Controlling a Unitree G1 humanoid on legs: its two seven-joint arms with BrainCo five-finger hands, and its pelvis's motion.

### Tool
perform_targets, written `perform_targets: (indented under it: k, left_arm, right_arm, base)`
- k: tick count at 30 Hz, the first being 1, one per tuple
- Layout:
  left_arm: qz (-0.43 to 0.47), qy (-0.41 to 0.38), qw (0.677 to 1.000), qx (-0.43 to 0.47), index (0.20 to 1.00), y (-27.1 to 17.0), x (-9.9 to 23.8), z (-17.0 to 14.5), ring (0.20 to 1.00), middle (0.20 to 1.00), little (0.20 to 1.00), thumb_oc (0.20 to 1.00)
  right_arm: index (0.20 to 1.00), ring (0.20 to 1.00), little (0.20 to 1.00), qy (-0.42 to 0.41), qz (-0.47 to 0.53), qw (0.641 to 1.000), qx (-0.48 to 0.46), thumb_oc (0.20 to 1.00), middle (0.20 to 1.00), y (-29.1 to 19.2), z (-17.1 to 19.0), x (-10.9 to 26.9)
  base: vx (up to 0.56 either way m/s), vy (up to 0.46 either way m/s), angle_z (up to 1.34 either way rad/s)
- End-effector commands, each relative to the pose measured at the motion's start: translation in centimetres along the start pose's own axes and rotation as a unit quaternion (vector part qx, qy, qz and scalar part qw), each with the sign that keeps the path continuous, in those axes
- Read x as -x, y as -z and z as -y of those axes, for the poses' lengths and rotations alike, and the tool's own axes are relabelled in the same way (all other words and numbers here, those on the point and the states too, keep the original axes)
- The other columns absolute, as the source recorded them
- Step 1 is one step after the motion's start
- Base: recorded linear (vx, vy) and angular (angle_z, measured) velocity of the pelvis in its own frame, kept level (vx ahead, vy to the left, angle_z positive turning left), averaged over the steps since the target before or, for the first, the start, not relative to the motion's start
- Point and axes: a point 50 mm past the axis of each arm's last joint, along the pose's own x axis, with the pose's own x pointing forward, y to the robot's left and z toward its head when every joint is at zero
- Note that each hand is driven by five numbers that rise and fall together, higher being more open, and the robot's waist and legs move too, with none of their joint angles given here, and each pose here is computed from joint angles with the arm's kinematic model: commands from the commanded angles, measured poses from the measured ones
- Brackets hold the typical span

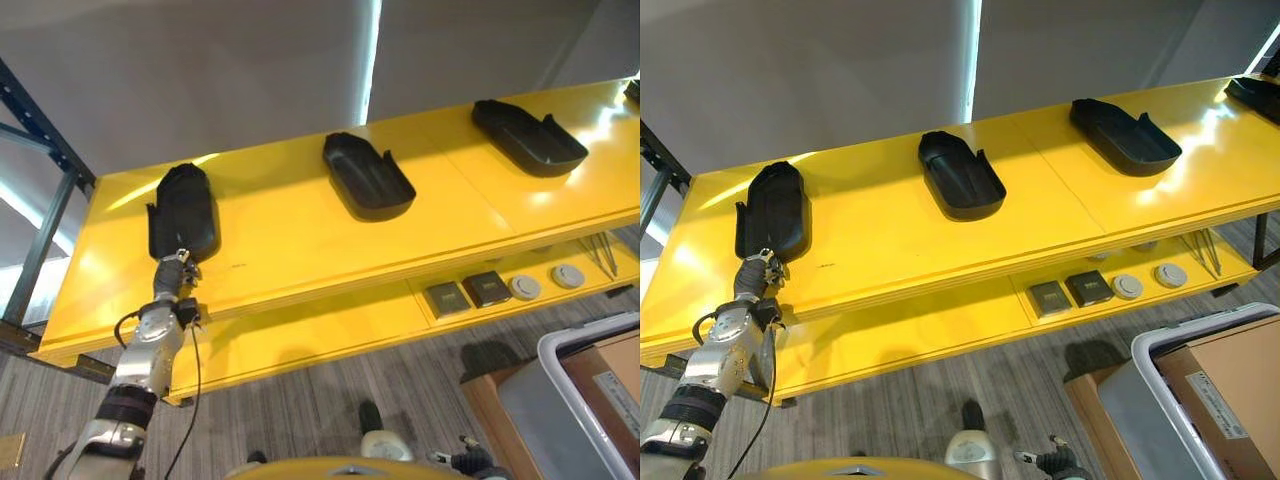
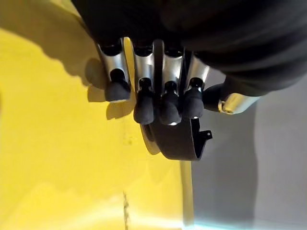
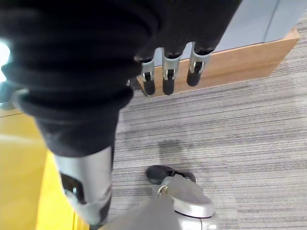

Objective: Move parts from the plastic box to the shelf.

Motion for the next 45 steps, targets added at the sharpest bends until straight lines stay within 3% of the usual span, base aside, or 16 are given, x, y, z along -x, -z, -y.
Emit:
perform_targets:
  k: [1,6,7,8,15,18,22,26,32,35,41,45]
  left_arm:
    - [0.037,-0.021,0.999,-0.021,0.2,-1.7,-1.2,-0.4,0.2,0.2,0.2,0.2]
    - [0.069,-0.006,0.997,-0.025,0.2,-2.7,-1.2,-0.4,0.2,0.2,0.2,0.2]
    - [0.086,0.005,0.996,-0.025,0.489,-3.4,-1.1,-0.2,0.489,0.489,0.489,0.489]
    - [0.099,0.012,0.995,-0.025,1.0,-4.0,-0.9,0.0,1.0,1.0,1.0,1.0]
    - [0.194,0.087,0.977,0.004,1.0,-7.8,1.9,1.0,1.0,1.0,1.0,1.0]
    - [0.237,0.161,0.958,0.027,1.0,-9.0,4.0,1.4,1.0,1.0,1.0,1.0]
    - [0.206,0.256,0.941,0.081,1.0,-8.1,5.6,2.2,1.0,1.0,1.0,1.0]
    - [0.18,0.252,0.947,0.079,1.0,-6.2,6.4,1.6,1.0,1.0,1.0,1.0]
    - [-0.001,0.259,0.963,0.071,1.0,2.8,8.6,-1.2,1.0,1.0,1.0,1.0]
    - [-0.04,0.254,0.962,0.091,1.0,5.1,9.4,-2.1,1.0,1.0,1.0,1.0]
    - [-0.179,0.151,0.97,0.072,1.0,12.2,12.0,-5.0,1.0,1.0,1.0,1.0]
    - [-0.324,0.061,0.944,0.015,1.0,18.4,15.3,-6.6,1.0,1.0,1.0,1.0]
  right_arm:
    - [1.0,1.0,1.0,0.001,0.026,0.999,0.046,1.0,1.0,-1.2,0.5,-0.2]
    - [1.0,1.0,1.0,-0.001,0.026,0.999,0.043,1.0,1.0,-1.1,0.2,-0.2]
    - [1.0,1.0,1.0,0.0,0.026,0.999,0.04,1.0,1.0,-1.1,0.1,-0.2]
    - [1.0,1.0,1.0,0.0,0.026,0.999,0.036,1.0,1.0,-1.2,0.0,-0.2]
    - [1.0,1.0,1.0,0.003,0.026,0.999,0.023,1.0,1.0,-1.4,-0.7,-0.1]
    - [1.0,1.0,1.0,0.005,0.025,0.999,0.019,1.0,1.0,-1.4,-1.2,0.0]
    - [1.0,1.0,1.0,0.008,0.024,1.0,0.012,1.0,1.0,-1.8,-1.3,-0.2]
    - [1.0,1.0,1.0,0.008,0.026,1.0,0.004,1.0,1.0,-2.3,-1.3,-0.2]
    - [1.0,1.0,1.0,0.006,0.026,1.0,-0.001,1.0,1.0,-2.4,-0.9,-0.3]
    - [1.0,1.0,1.0,0.005,0.026,1.0,0.003,1.0,1.0,-2.2,-0.6,-0.4]
    - [1.0,1.0,1.0,0.006,0.025,1.0,0.0,1.0,1.0,-2.1,-0.2,-0.6]
    - [1.0,1.0,1.0,-0.002,0.014,1.0,-0.007,1.0,1.0,-2.0,-0.8,-0.8]
  base:
    - [0.0,0.0,0.0]
    - [0.0,0.0,0.0]
    - [0.0,0.0,0.0]
    - [0.0,0.0,0.0]
    - [-0.03,-0.009,0.03]
    - [-0.06,-0.017,0.15]
    - [-0.06,-0.011,0.12]
    - [-0.05,-0.01,0.18]
    - [-0.05,-0.001,0.14]
    - [-0.05,0.001,0.18]
    - [-0.02,-0.001,0.12]
    - [-0.01,-0.011,0.04]
